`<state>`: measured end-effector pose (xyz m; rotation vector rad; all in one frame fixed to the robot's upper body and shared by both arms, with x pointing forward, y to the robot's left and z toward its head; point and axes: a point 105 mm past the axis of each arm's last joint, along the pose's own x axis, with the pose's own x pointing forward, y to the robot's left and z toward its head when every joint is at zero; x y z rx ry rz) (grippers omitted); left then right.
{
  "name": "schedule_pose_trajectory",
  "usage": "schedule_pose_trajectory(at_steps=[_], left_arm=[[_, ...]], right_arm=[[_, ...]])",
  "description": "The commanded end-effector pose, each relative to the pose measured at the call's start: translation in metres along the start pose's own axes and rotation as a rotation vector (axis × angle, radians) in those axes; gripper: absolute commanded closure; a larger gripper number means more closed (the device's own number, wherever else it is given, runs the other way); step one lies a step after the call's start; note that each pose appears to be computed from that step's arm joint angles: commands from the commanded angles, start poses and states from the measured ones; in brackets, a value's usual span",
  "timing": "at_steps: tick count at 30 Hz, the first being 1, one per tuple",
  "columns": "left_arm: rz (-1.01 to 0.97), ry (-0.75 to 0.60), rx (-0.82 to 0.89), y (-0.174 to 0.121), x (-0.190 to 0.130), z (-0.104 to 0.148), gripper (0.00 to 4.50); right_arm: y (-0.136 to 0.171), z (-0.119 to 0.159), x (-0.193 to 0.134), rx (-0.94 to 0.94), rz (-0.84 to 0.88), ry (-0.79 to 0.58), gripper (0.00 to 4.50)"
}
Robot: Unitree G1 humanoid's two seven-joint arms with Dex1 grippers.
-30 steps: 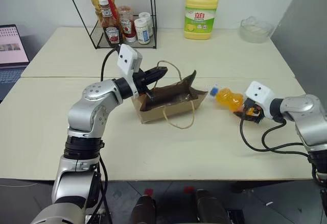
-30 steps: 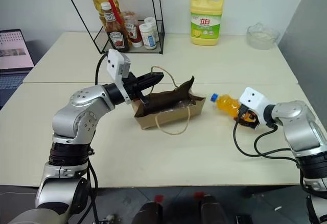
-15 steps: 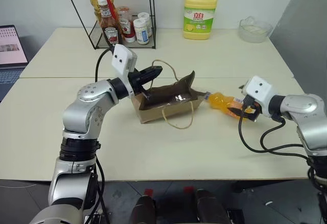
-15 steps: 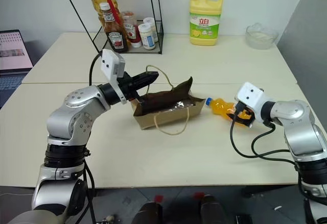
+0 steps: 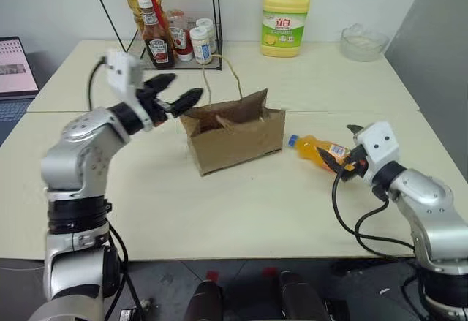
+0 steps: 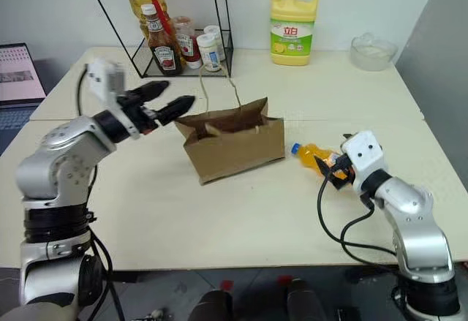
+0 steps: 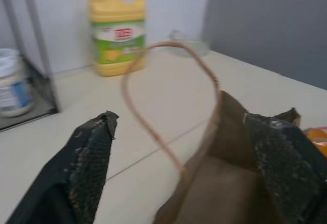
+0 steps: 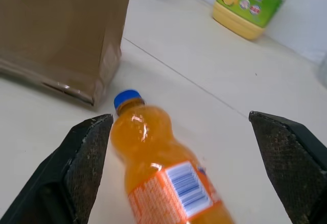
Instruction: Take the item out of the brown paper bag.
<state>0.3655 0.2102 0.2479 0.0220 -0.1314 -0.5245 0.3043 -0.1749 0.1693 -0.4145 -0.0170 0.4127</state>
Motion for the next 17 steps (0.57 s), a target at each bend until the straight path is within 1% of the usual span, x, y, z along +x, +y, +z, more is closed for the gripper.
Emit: schedule_pose_trajectory(at_steps=[1,3,5,7,10,12,14,17], left_arm=[[0.164,-0.050,0.072,0.018,-0.023,0.006,0.03],[0.264,0.014,0.093,0.021,-0.039,-0.020,0.03],[0.325,0.082,0.093,0.013,-0.054,-0.050,0.03],[0.361,0.152,0.114,-0.001,-0.067,-0.077,0.03],[0.402,0.236,0.073,-0.026,-0.081,-0.112,0.03],[0.410,0.280,0.067,-0.039,-0.088,-0.128,0.03],[0.400,0.322,0.027,-0.058,-0.094,-0.148,0.03],[0.383,0.332,-0.051,-0.078,-0.097,-0.158,0.03]], right_arm=[[0.009,0.015,-0.013,-0.002,-0.045,-0.077,0.00],[0.015,0.001,-0.019,0.092,-0.089,-0.042,0.00],[0.022,-0.012,-0.025,0.186,-0.126,-0.003,0.00],[0.029,-0.024,-0.029,0.256,-0.148,0.039,0.00],[0.034,-0.037,-0.033,0.328,-0.189,0.079,0.00],[0.035,-0.043,-0.034,0.367,-0.217,0.097,0.00],[0.038,-0.048,-0.035,0.408,-0.243,0.112,0.00],[0.045,-0.048,-0.034,0.447,-0.254,0.116,0.00]])
